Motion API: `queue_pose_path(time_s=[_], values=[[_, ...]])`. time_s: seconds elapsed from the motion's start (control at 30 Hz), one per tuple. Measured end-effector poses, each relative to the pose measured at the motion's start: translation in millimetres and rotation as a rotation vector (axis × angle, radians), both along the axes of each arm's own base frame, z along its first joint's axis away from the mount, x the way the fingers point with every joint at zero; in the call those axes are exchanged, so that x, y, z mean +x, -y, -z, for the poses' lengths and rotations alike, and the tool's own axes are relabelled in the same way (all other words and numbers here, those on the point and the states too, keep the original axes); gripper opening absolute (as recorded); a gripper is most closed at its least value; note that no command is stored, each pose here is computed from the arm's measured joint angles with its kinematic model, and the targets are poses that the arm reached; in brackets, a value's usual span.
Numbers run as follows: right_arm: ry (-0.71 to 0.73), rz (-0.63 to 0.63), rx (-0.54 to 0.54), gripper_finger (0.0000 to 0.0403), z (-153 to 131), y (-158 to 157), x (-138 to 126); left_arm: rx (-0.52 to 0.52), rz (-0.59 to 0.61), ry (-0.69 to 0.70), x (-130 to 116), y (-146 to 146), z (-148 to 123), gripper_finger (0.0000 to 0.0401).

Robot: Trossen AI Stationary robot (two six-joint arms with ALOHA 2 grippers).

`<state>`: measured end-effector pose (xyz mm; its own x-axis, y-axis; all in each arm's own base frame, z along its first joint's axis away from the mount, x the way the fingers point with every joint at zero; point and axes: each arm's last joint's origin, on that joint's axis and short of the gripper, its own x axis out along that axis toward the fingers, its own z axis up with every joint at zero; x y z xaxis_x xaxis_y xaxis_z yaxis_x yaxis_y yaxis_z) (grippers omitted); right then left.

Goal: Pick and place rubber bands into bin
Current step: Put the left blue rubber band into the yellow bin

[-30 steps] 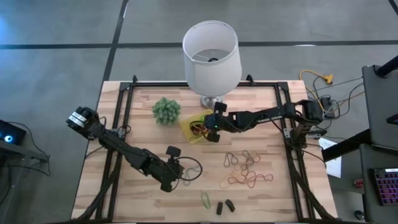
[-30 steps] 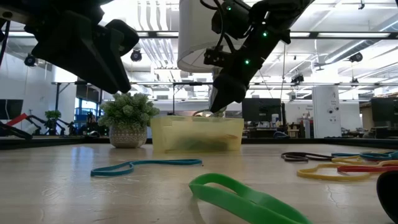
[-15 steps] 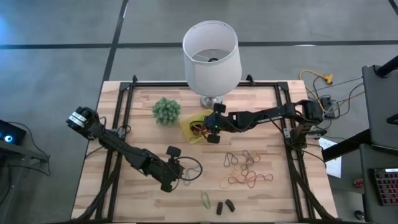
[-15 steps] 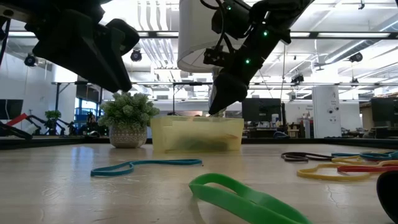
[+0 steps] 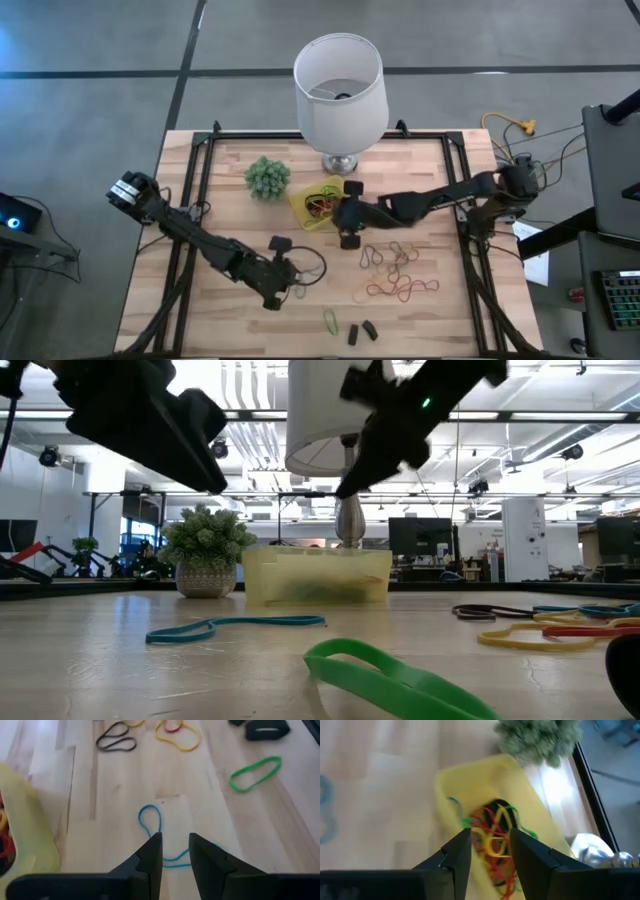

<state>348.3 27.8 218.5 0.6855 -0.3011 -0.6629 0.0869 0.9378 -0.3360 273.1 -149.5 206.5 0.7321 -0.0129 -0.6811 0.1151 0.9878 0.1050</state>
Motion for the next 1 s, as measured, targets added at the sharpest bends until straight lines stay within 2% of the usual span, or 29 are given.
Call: queue_pose_path(time_s=[0.13, 0.3, 0.53, 0.73, 1.0], values=[[0.037, -0.048, 0.030, 0.0125, -10, -23, -16, -0.040, -0.065, -0.026, 4, -4, 8, 0.0080], [0.090, -0.114, 0.072, 0.0129, -22, -49, -39, -0.038, -0.116, -0.078, 13, -9, 27, 0.0080], [0.153, -0.190, 0.126, 0.0131, -34, -75, -69, -0.055, -0.121, -0.115, 21, -13, 39, 0.0080], [0.195, -0.238, 0.143, 0.0123, -34, -87, -82, -0.080, -0.128, -0.075, 30, -12, 46, 0.0080], [0.163, -0.252, 0.128, 0.0121, -22, -95, -90, -0.060, -0.131, -0.116, 34, -11, 64, 0.0080]])
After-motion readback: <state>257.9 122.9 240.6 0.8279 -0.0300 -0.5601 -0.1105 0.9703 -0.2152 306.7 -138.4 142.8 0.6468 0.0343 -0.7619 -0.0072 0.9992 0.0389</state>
